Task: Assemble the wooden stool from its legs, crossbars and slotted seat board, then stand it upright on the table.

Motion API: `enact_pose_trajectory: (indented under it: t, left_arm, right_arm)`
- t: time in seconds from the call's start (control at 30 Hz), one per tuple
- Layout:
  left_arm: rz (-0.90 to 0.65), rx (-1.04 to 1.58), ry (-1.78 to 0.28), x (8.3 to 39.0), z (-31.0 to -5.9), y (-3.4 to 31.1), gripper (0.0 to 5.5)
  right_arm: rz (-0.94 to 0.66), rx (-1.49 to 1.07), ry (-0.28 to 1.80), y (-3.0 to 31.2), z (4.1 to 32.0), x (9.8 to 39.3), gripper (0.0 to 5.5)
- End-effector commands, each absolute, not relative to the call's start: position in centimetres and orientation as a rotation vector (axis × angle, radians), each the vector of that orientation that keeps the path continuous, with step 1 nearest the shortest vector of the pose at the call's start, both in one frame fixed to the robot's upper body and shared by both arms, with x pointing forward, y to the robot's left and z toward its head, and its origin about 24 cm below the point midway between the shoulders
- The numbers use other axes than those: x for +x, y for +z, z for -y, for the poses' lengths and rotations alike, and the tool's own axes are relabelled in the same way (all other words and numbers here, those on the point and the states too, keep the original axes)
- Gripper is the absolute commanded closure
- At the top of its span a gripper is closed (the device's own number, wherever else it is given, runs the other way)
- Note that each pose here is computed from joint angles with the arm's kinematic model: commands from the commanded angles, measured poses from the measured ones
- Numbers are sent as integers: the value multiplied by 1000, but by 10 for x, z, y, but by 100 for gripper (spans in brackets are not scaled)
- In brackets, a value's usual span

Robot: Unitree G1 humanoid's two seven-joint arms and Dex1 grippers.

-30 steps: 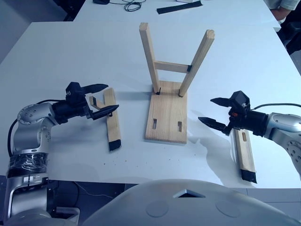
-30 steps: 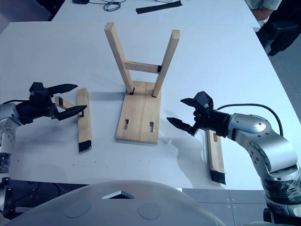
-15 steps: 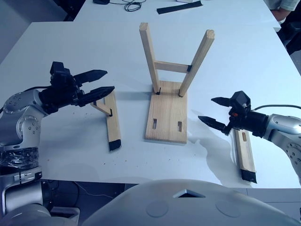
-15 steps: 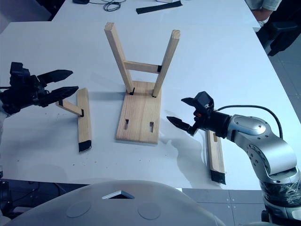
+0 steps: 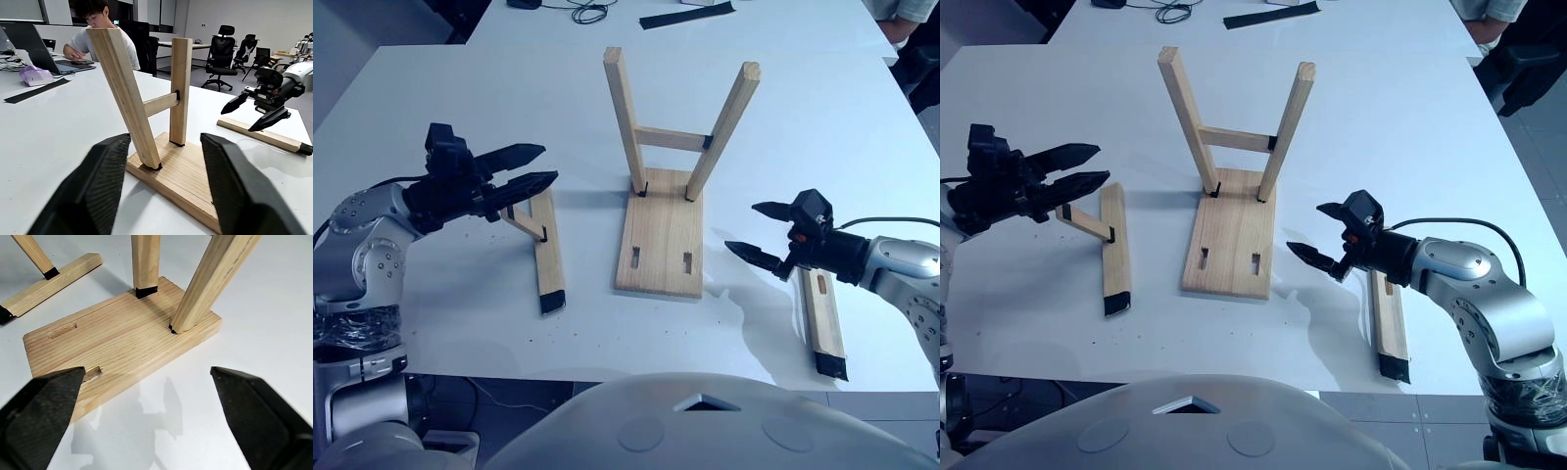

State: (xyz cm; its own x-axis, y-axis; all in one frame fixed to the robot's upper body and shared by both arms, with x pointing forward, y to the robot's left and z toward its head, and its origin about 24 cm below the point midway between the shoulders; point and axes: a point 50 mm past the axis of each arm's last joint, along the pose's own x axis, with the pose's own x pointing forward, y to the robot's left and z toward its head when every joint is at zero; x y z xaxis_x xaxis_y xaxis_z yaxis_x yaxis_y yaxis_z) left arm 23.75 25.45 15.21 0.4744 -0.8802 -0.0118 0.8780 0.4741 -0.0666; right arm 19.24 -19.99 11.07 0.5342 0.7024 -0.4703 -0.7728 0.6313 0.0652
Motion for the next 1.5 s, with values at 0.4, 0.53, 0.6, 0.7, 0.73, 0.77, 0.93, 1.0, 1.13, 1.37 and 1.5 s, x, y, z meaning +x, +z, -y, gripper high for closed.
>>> enact_pose_trajectory:
  t: [0.4, 0.53, 0.6, 0.7, 0.73, 0.77, 0.93, 1.0, 1.13, 1.37, 1.5]
  left_arm:
    - [136, -84, -1102, 239, -262, 225, 305]
    - [141, -104, -1127, 236, -256, 229, 305]
    - [138, -109, -1126, 236, -255, 227, 305]
    - [128, -110, -1116, 237, -255, 221, 305]
    - [125, -110, -1113, 237, -255, 219, 305]
    - [120, -112, -1111, 237, -254, 216, 305]
    - [-52, -170, -1081, 227, -251, 150, 305]
    - [-138, -181, -1050, 221, -254, 117, 305]
    - [-176, -201, -1013, 221, -255, 92, 305]
    - [-90, -209, -1048, 235, -250, 116, 305]
    - [-64, -207, -1066, 239, -247, 129, 305]
  right_arm:
    - [-468, -185, 895, 117, 201, 193, 76]
    - [-467, -186, 900, 118, 199, 193, 76]
    - [-467, -186, 903, 118, 199, 193, 76]
    - [-469, -188, 909, 119, 199, 193, 76]
    - [-469, -189, 912, 119, 198, 193, 76]
    - [-470, -190, 916, 119, 198, 193, 76]
    - [-486, -193, 928, 117, 199, 195, 76]
    - [-489, -192, 929, 116, 198, 195, 76]
    - [-476, -186, 923, 115, 197, 197, 76]
    - [-466, -182, 916, 115, 195, 196, 76]
    - [-462, -178, 910, 114, 194, 194, 76]
